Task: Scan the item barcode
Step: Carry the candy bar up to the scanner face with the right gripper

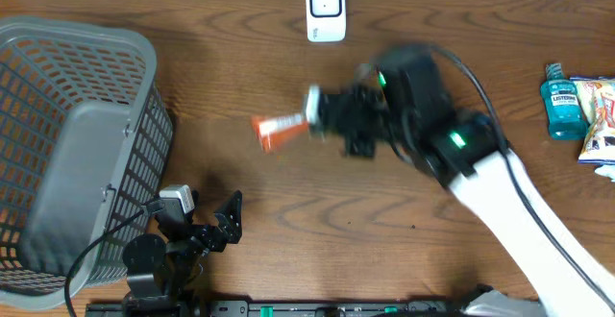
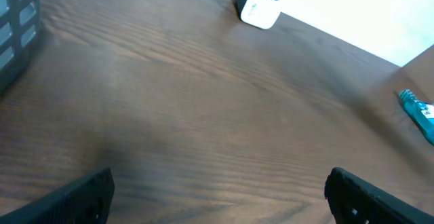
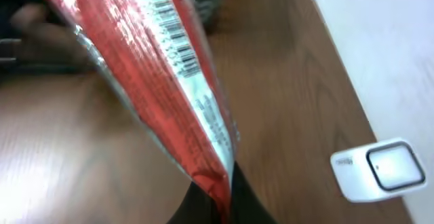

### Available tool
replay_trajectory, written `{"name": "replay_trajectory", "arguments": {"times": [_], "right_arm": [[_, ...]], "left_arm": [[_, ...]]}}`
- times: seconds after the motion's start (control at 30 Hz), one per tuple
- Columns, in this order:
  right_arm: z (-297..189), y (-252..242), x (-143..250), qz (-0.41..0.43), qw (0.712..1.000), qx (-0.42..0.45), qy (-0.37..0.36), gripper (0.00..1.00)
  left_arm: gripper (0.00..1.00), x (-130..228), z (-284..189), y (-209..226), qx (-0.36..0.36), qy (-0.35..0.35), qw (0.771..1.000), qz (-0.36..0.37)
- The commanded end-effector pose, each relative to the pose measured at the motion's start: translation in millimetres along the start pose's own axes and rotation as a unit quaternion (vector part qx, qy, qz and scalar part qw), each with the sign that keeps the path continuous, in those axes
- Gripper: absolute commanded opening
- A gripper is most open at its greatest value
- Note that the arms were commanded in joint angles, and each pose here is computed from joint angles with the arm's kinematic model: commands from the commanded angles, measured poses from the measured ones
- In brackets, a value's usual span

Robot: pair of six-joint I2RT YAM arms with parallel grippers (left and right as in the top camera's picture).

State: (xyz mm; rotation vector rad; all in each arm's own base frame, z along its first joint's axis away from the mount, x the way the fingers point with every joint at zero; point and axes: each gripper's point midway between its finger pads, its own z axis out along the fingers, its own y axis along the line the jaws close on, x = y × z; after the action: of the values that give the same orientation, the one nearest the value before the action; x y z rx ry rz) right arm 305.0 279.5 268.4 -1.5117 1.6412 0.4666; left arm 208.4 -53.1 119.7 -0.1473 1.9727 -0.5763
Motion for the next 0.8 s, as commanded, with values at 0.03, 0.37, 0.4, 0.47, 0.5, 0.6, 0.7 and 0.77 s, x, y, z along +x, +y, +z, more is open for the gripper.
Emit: {"name": "replay_trajectory", "arguments": {"times": [0.03,0.37,0.4,0.47,0.5,0.6,0.7,0.77], "right_arm": [[32.1,-47.2,18.2,0.171,0.984,-0.006,-0.047,0.01],[90.4,-134.8,47.4,0.320,0.927,-0.049,-0.189,0.01],[96.6,-140.2,48.4,0.330,0.921,-0.061,-0.198,0.01],[110.2,-152.8,49.3,0.352,0.907,-0.086,-0.216,0.01],[116.6,-159.4,48.8,0.363,0.899,-0.101,-0.224,0.01],[128.1,-183.8,48.4,0.407,0.868,-0.142,-0.245,0.01],[140.4,-213.8,60.4,0.500,0.816,-0.154,-0.246,0.01],[149.9,-228.2,72.5,0.554,0.781,-0.154,-0.242,0.01]], "left_arm": [[0.99,9.7,2.0,3.4,-0.002,0.015,1.000,-0.003],[0.99,9.7,2.0,3.4,-0.002,0.015,1.000,-0.003],[0.99,9.7,2.0,3.4,-0.002,0.015,1.000,-0.003],[0.99,9.7,2.0,3.4,-0.002,0.015,1.000,-0.003],[0.99,9.7,2.0,3.4,-0.002,0.015,1.000,-0.003],[0.99,9.7,2.0,3.4,-0.002,0.015,1.000,-0.003],[0.99,9.7,2.0,3.4,-0.002,0.015,1.000,-0.003],[0.99,9.7,2.0,3.4,-0.002,0.015,1.000,-0.003]]}}
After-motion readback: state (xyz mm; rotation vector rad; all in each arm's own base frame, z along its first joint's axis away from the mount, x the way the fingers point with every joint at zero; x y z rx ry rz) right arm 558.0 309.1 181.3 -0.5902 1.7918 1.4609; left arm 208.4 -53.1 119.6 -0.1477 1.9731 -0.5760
